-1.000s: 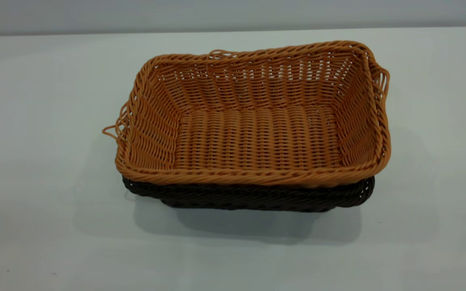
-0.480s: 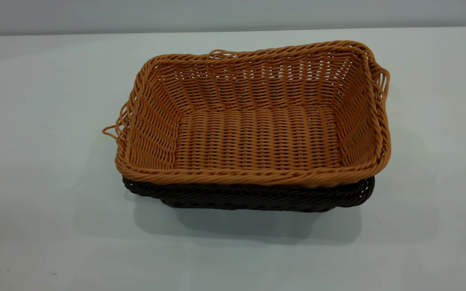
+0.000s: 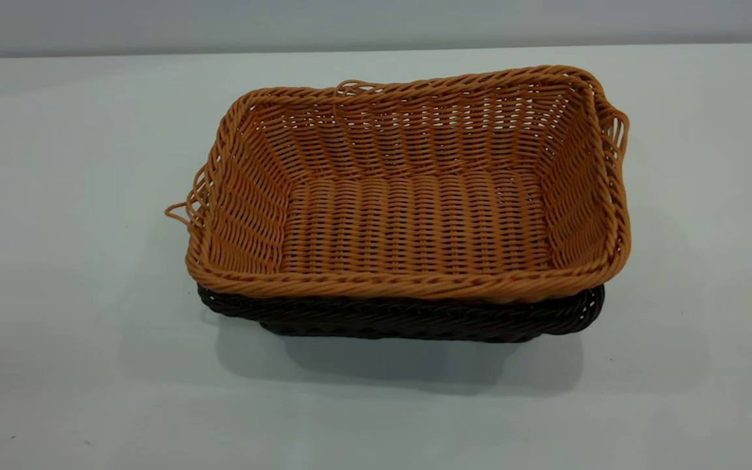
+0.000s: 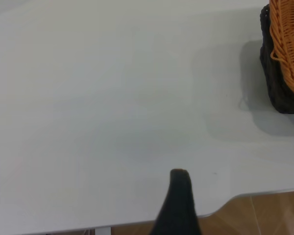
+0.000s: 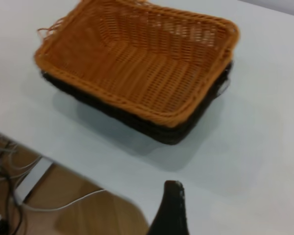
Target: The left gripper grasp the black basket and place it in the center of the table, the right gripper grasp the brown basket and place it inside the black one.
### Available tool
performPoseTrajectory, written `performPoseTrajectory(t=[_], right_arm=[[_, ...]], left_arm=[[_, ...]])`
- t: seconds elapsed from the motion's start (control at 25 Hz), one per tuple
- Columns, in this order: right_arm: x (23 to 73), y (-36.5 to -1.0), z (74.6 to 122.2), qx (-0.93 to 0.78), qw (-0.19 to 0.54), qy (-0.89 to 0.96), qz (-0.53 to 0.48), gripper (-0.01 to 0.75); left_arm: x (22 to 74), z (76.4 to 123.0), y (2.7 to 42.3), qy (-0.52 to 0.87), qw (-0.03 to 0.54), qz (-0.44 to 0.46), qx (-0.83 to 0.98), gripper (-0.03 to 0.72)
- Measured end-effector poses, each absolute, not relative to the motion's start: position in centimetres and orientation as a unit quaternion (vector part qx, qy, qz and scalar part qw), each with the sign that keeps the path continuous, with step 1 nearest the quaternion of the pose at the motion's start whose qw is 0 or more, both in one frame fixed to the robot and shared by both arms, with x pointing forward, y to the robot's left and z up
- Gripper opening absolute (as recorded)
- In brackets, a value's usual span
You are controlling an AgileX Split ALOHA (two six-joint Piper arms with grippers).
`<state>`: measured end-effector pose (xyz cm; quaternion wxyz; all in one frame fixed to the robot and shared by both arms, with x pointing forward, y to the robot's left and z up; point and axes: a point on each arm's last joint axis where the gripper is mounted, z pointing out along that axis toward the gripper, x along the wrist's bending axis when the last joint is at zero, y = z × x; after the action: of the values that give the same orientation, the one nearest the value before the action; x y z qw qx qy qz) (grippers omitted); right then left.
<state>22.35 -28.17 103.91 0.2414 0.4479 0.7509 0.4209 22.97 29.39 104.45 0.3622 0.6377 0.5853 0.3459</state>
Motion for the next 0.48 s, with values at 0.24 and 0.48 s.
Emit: performPoseTrajectory(t=[0.24, 0.48], right_arm=[[22.8, -28.6, 103.8, 0.543, 0.282, 0.687, 0.391, 0.591], [23.0, -29.4, 103.7, 0.602, 0.296, 0.64, 0.376, 0.591]], left_arm=[[23.0, 104.5, 29.4, 0.585, 0.362, 0.346, 0.638, 0.582], [23.0, 104.5, 29.4, 0.585, 0.362, 0.346, 0.638, 0.582]])
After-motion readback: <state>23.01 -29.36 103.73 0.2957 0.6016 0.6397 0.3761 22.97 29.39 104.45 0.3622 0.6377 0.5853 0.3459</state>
